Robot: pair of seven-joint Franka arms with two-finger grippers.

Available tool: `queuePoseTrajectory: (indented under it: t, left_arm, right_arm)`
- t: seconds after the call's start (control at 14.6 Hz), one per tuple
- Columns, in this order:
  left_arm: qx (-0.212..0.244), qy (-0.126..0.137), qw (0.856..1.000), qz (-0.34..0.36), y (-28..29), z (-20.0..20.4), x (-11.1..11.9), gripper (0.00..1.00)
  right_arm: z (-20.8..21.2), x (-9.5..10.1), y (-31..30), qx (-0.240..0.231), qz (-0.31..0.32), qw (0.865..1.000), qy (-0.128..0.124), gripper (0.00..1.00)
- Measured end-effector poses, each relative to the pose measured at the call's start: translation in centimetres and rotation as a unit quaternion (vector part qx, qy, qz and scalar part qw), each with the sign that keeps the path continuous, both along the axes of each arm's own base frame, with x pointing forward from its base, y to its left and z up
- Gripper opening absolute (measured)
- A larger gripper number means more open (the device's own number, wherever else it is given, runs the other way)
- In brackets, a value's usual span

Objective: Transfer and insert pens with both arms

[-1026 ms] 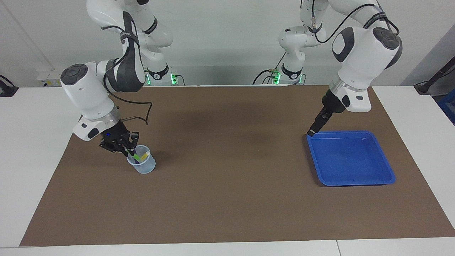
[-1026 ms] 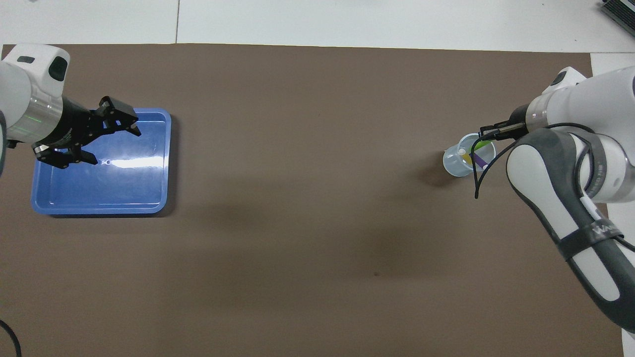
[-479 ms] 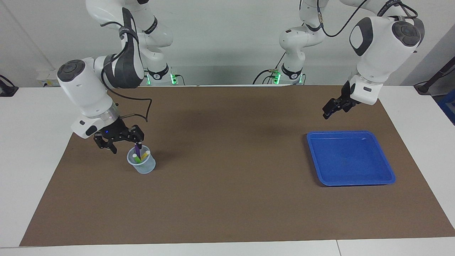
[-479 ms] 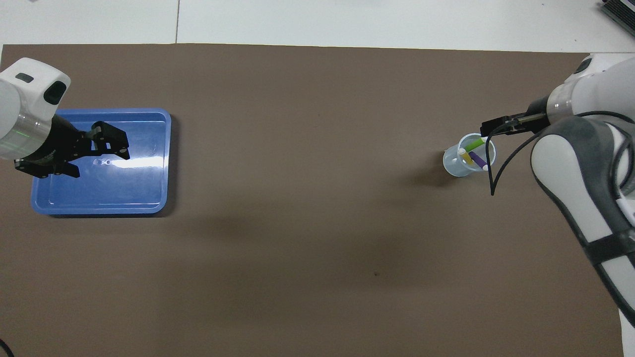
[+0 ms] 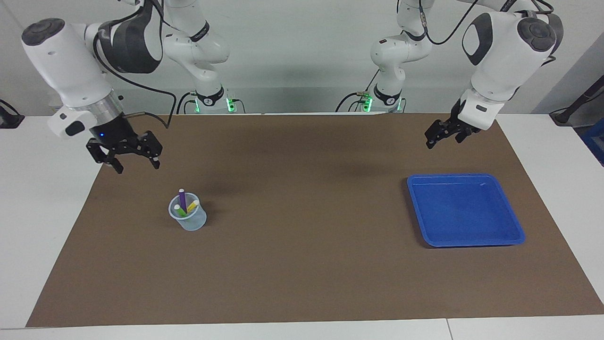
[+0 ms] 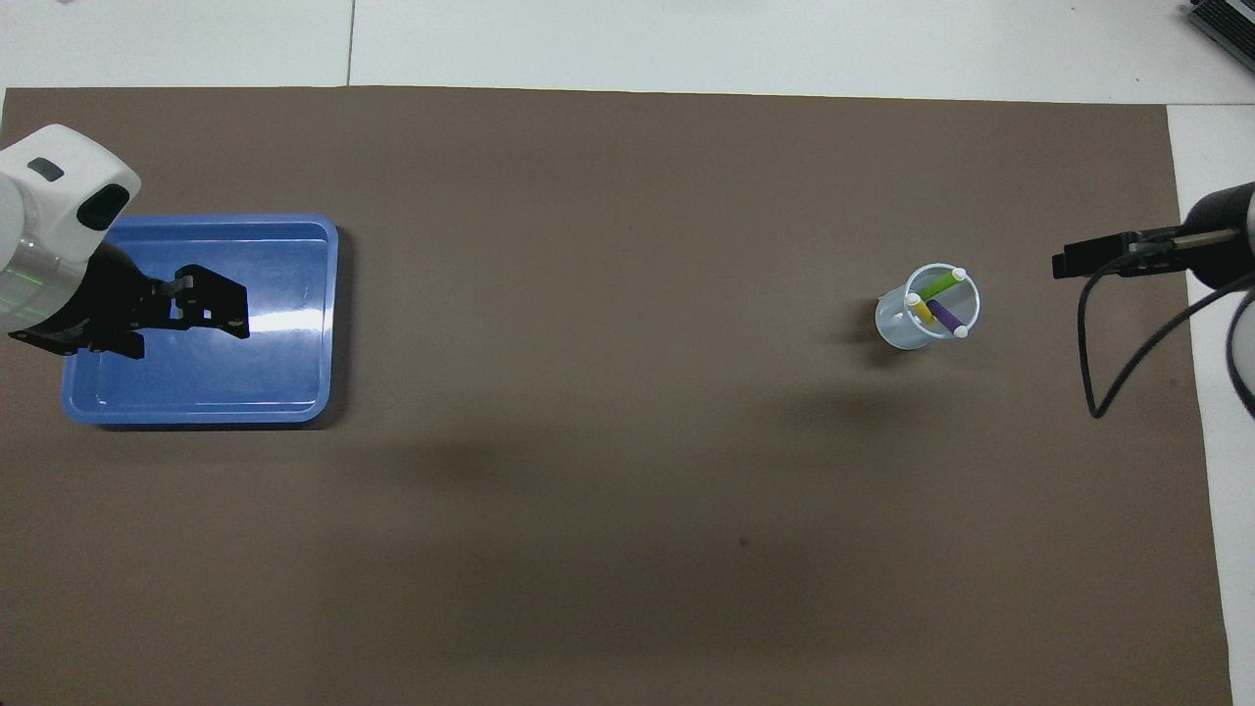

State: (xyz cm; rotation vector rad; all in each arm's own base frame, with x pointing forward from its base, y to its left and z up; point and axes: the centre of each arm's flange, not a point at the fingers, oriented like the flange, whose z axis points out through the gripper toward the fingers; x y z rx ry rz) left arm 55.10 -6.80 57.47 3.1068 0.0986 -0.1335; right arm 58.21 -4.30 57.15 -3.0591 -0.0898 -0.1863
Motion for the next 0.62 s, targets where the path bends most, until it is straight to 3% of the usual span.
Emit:
queuePoseTrajectory:
  t: [0.21,0.62]
  left_arm:
    - [0.000,-0.010,0.999,-0.050,-0.3,1.6,-1.0,1.00]
    - [0.000,-0.025,0.998,-0.060,-0.8,0.3,-1.2,1.00]
  right_arm:
    - [2.1,-2.3,0.3,-0.007,0.004,1.000,0.029,1.00]
    - [2.1,-2.6,1.5,-0.015,0.002,0.999,0.044,1.00]
